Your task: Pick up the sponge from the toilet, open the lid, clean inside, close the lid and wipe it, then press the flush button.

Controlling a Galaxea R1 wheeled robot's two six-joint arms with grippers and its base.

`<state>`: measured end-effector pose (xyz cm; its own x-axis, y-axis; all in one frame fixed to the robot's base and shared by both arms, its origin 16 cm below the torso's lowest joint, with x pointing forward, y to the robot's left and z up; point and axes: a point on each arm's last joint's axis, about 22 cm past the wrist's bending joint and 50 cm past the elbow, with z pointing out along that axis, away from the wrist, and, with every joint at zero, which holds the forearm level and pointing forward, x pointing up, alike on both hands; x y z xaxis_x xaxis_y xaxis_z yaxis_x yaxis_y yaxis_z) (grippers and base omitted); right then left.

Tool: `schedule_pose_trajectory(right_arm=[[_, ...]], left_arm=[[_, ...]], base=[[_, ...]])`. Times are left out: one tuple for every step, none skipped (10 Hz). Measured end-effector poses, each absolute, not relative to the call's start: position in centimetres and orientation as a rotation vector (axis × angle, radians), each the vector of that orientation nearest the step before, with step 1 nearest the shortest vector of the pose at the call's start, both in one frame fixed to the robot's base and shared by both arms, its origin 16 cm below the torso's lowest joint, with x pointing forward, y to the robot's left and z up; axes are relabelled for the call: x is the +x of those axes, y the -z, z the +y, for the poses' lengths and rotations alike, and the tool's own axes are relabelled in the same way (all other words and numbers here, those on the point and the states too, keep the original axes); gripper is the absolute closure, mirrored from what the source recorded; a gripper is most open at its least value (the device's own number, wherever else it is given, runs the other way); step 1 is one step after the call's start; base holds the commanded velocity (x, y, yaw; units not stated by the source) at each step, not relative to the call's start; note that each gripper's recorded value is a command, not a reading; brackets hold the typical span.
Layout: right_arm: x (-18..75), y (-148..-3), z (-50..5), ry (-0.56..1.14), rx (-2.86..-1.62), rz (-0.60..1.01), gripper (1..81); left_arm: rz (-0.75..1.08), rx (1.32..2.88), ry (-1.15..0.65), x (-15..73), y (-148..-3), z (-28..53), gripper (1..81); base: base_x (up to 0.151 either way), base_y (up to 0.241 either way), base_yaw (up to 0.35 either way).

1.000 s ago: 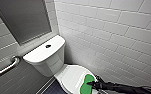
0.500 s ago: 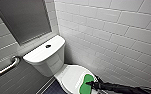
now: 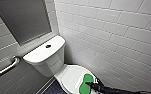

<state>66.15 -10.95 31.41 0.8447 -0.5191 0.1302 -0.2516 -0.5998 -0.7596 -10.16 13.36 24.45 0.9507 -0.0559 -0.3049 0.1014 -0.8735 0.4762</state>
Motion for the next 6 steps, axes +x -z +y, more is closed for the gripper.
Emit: schedule_pose_trajectory(right_arm=[[65.8, -31.3, -10.8, 0.498, -2.218, 0.538, 1.0], [65.6, -31.3, -10.7, 0.555, -2.208, 0.513, 1.0], [65.2, -31.3, -10.7, 0.591, -2.200, 0.498, 1.0], [65.0, -31.2, -10.6, 0.620, -2.194, 0.484, 1.0], [64.2, -31.0, -10.6, 0.659, -2.186, 0.460, 1.0], [63.7, -31.0, -10.4, 0.693, -2.177, 0.435, 1.0]], left_arm=[[0.034, 2.604, 0.428, -10.2, -24.4, 13.7, 1.0], [0.033, 2.607, 0.429, -10.2, -24.3, 14.0, 1.0], [0.034, 2.607, 0.432, -10.2, -24.3, 14.0, 1.0], [0.037, 2.607, 0.434, -10.2, -24.3, 14.0, 1.0], [0.038, 2.605, 0.438, -10.3, -24.4, 13.9, 1.0], [0.038, 2.606, 0.438, -10.3, -24.4, 14.0, 1.0]], base=[[0.000, 0.000, 0.000], [0.000, 0.000, 0.000], [0.000, 0.000, 0.000], [0.000, 0.000, 0.000], [0.000, 0.000, 0.000], [0.000, 0.000, 0.000]])
